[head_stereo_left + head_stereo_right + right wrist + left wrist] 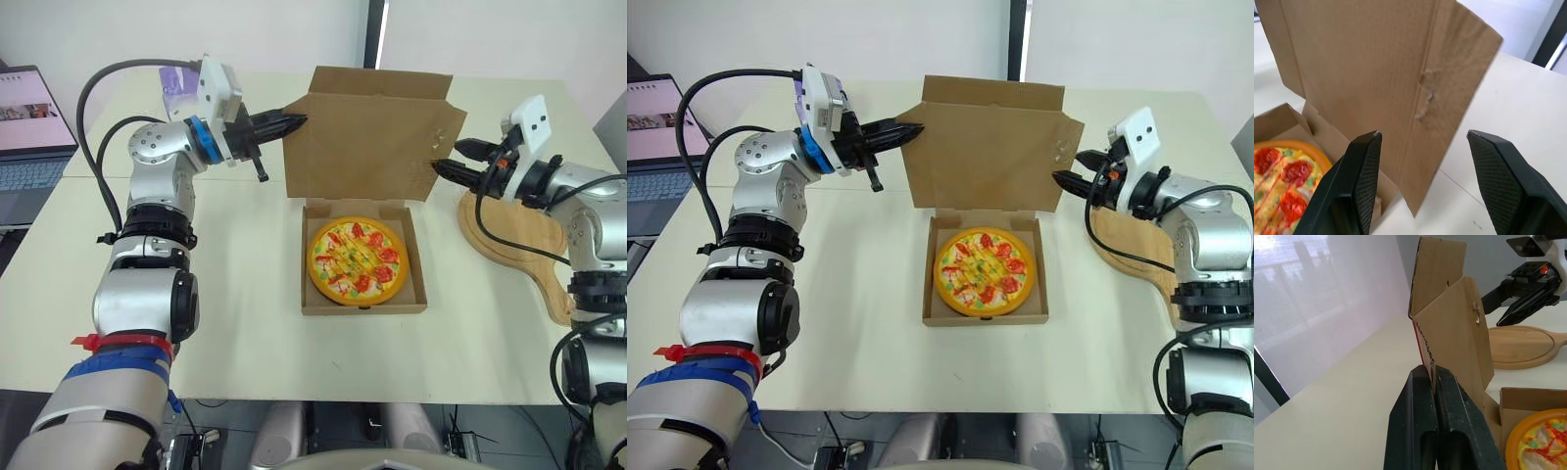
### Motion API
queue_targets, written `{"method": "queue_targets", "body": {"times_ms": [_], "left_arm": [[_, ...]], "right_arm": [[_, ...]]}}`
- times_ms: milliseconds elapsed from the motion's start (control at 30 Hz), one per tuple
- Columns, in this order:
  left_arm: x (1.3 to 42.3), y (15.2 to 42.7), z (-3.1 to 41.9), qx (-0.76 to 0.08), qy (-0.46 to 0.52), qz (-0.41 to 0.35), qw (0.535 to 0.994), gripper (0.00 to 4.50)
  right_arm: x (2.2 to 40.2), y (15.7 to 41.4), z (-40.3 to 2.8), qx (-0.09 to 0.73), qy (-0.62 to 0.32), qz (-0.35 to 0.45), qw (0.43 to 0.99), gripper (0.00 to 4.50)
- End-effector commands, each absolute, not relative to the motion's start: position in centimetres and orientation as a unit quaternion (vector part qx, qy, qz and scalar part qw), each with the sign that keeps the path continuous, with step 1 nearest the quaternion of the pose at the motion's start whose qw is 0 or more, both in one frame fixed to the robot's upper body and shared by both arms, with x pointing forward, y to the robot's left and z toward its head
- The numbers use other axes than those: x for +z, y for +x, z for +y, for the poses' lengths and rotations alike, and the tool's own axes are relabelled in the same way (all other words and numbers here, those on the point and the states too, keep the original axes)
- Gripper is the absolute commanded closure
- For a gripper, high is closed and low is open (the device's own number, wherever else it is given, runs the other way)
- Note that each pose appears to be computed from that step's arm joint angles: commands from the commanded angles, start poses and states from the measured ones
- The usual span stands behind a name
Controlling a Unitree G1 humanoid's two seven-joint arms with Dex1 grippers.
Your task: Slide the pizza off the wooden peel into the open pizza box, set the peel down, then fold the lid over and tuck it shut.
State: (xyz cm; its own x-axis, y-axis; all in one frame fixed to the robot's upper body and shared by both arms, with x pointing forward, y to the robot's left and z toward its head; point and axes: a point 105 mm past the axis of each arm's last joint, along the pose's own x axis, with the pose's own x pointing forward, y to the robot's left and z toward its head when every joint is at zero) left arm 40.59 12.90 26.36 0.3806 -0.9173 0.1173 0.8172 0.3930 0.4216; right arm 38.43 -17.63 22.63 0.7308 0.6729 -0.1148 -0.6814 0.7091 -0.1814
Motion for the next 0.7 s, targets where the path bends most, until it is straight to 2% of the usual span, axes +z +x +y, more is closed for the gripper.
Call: {"method": "queue_targets", "body": {"times_ms": [33, 67, 167, 367, 400, 700], "left_arm": [[27.75, 40.1, 12.88, -0.529, 0.149, -0.199, 0.811, 4.5], [27.72, 40.08, 12.87, -0.53, 0.15, -0.198, 0.811, 4.5], [27.72, 40.0, 12.91, -0.53, 0.149, -0.198, 0.811, 4.5], [27.69, 39.96, 13.04, -0.527, 0.148, -0.198, 0.813, 4.5], [27.68, 39.96, 13.04, -0.527, 0.147, -0.198, 0.813, 4.5], [26.93, 39.93, 12.99, -0.522, 0.134, -0.17, 0.825, 4.5]], "right_arm": [[23.96, 38.43, -16.52, 0.393, -0.113, -0.005, 0.912, 1.51], [23.96, 38.43, -16.42, 0.396, -0.115, -0.005, 0.911, 1.51], [24.2, 38.41, -16.36, 0.399, -0.116, -0.006, 0.909, 2.11], [24.26, 38.38, -16.55, 0.397, -0.126, -0.004, 0.909, 4.23], [24.19, 38.35, -16.56, 0.397, -0.129, -0.003, 0.909, 4.46], [23.72, 37.61, -16.62, 0.391, -0.154, 0.003, 0.907, 4.46]]}}
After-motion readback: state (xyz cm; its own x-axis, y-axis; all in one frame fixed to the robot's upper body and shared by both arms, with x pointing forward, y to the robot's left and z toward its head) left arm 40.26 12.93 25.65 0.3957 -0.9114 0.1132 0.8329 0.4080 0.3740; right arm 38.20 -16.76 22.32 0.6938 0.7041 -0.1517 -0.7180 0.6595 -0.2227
